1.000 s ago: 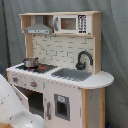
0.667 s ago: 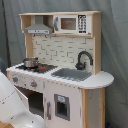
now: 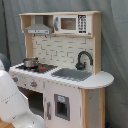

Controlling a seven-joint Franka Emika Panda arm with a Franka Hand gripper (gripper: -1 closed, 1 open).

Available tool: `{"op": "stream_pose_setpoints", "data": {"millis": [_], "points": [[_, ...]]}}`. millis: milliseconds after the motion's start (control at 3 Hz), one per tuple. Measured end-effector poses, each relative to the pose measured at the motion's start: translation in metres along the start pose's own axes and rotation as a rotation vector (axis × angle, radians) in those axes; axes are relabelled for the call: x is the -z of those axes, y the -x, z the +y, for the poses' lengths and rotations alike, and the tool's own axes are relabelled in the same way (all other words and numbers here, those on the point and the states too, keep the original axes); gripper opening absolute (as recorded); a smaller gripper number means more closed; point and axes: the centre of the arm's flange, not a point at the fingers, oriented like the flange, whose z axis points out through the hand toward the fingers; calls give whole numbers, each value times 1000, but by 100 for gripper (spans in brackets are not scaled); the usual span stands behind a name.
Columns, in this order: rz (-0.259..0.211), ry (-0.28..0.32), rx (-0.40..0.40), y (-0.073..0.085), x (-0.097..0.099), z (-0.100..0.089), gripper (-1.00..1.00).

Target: Play with the kitchen

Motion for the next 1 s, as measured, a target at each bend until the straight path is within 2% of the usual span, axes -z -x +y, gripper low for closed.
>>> {"op": "stream_pose_setpoints", "data": {"millis": [667, 1000], "points": [[-35, -24, 128, -12, -21, 37, 100], [-59, -59, 214, -17, -39, 62, 100]]}}
